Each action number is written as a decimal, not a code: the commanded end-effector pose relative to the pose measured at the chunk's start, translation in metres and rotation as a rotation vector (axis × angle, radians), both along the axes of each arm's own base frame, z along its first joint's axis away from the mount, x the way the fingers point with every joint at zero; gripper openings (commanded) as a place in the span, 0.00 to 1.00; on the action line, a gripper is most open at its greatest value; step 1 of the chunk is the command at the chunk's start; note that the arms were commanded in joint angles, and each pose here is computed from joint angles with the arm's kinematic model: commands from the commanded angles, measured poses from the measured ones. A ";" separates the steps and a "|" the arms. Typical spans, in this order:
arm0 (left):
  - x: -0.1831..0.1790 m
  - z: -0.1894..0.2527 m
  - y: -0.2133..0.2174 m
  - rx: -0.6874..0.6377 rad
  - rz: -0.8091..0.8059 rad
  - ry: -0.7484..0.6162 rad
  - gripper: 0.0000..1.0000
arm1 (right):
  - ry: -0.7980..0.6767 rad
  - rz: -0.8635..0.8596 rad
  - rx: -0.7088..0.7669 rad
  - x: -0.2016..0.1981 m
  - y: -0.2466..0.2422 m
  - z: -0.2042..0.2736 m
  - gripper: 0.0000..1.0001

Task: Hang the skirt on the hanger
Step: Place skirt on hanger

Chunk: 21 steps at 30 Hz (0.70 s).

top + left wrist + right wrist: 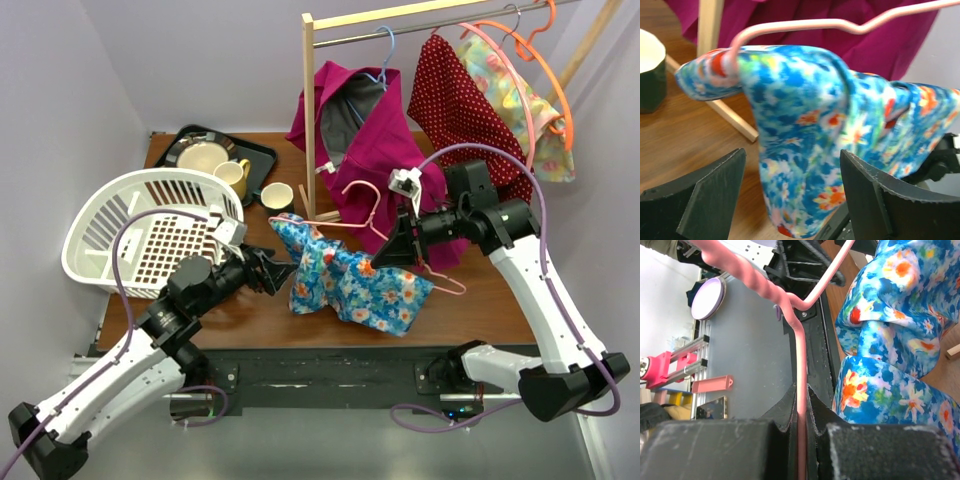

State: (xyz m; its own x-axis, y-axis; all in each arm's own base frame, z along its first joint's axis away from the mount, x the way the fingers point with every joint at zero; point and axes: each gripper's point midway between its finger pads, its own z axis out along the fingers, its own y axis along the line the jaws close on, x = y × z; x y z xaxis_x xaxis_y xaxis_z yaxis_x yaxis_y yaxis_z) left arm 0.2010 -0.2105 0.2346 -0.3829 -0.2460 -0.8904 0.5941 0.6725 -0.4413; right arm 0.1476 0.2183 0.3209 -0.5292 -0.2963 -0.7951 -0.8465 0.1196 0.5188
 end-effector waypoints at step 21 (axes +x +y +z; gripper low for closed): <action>0.003 0.045 -0.033 -0.129 -0.255 -0.083 0.00 | -0.149 -0.064 -0.018 0.005 -0.008 0.013 0.00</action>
State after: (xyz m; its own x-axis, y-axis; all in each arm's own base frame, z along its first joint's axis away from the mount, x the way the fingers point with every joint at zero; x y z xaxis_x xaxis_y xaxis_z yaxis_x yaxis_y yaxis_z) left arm 0.2120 -0.2467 0.2077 -0.5118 -0.1730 -0.8415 0.6902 0.5004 -0.5227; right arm 0.1431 0.2148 0.3246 -0.5078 -0.2921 -0.8105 -0.8606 0.1291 0.4927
